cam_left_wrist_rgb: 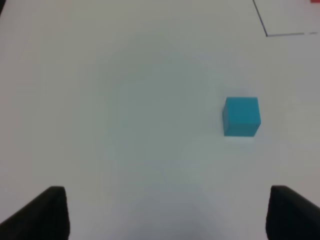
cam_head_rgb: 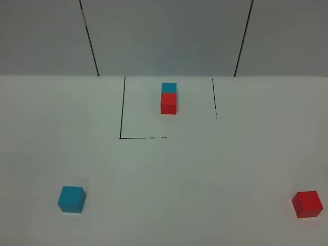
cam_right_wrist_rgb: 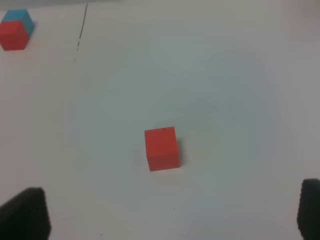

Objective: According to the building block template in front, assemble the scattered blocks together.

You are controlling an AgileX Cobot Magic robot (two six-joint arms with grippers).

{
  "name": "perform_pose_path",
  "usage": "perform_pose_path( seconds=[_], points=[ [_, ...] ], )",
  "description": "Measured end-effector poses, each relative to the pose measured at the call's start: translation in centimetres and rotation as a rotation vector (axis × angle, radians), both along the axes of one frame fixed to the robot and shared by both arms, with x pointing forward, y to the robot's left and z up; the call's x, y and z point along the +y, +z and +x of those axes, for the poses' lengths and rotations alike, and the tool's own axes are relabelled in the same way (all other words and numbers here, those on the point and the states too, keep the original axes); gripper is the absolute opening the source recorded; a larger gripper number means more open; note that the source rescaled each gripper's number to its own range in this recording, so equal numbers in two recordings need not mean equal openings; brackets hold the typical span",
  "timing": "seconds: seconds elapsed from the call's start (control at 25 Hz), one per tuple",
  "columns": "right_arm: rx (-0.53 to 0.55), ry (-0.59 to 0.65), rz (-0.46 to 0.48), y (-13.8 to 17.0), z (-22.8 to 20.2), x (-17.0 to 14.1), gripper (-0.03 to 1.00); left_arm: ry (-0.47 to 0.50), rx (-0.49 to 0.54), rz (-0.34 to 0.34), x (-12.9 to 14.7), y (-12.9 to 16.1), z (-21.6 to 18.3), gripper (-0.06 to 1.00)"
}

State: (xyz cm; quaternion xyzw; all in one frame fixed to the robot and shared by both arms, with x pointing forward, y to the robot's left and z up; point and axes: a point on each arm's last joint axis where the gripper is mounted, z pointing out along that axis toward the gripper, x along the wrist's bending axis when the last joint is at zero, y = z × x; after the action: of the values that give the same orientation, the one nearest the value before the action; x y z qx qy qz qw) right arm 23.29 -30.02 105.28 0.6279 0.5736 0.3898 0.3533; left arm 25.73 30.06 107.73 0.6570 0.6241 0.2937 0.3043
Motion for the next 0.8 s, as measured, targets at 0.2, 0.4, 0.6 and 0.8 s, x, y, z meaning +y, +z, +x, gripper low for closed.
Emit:
perform_pose_path(
  seconds=[0.2, 0.4, 0.6, 0.8],
  points=[
    [0.000, 0.000, 0.000, 0.0, 0.0, 0.0, 1.00, -0.010, 0.258, 0.011, -0.4, 1.8, 6.7, 0.70],
    [0.000, 0.000, 0.000, 0.0, 0.0, 0.0, 1.00, -0.071, 0.569, -0.028, -1.4, 1.1, 14.2, 0.76],
    [0.000, 0.000, 0.000, 0.0, 0.0, 0.0, 1.00, -0.131, 0.791, -0.016, -3.5, -2.8, 20.7, 0.77],
    [0.000, 0.000, 0.000, 0.0, 0.0, 0.0, 1.00, -0.166, 0.841, 0.010, -6.3, -7.4, 24.5, 0.77]
  ],
)
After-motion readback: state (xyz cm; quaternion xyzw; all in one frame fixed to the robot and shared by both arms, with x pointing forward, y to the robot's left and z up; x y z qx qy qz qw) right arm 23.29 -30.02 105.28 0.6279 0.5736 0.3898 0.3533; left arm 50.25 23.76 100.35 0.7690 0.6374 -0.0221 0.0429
